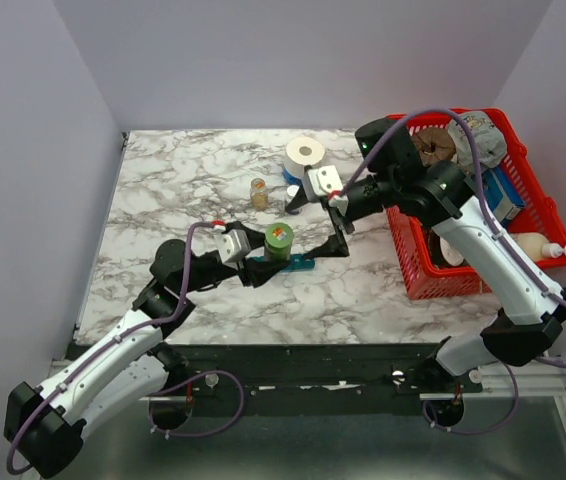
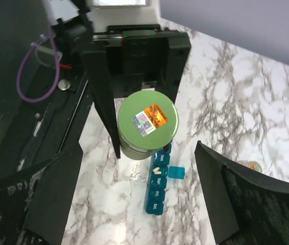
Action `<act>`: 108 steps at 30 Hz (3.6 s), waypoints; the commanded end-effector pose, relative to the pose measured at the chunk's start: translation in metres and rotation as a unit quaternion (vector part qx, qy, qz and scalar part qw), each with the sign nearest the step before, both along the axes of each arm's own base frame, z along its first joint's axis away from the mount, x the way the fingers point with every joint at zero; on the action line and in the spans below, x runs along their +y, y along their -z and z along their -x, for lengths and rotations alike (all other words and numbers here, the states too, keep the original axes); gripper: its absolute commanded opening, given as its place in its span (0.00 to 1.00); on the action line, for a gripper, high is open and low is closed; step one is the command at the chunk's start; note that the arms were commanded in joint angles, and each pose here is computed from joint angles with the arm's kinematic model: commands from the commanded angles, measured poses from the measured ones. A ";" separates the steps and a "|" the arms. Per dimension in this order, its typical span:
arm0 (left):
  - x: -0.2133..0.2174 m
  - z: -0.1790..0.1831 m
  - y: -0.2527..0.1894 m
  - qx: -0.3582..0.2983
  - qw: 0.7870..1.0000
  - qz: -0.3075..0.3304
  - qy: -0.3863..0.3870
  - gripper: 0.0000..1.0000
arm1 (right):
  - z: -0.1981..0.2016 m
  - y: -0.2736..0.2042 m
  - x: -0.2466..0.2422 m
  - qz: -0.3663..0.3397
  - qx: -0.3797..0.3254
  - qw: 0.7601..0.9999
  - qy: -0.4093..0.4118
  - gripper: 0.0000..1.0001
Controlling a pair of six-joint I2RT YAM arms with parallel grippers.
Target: Sort the pills into containers
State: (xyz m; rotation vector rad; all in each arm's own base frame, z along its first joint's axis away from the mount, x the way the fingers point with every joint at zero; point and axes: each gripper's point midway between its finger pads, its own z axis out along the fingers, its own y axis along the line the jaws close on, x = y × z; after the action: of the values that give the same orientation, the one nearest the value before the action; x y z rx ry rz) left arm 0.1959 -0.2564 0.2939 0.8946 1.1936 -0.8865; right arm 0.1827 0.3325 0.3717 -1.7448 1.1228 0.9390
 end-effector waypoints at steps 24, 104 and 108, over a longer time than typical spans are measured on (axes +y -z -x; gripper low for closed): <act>-0.012 0.022 -0.013 0.005 0.995 -0.035 0.088 0.00 | 0.055 0.043 0.007 0.047 0.117 0.986 -0.106 0.57; 0.060 -0.089 -0.064 -0.012 0.935 0.115 -0.335 0.00 | -0.046 0.118 0.027 0.085 0.230 0.930 0.274 0.34; 0.035 -0.077 -0.044 -0.007 0.961 0.071 -0.266 0.00 | -0.035 0.073 0.030 0.041 0.209 0.955 0.208 0.81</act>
State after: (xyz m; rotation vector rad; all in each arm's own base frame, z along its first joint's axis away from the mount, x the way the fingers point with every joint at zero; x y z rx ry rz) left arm 0.2566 -0.2416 0.2436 0.6641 1.5074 -0.5416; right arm 0.2456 0.3712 0.3031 -1.2831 1.6278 0.9168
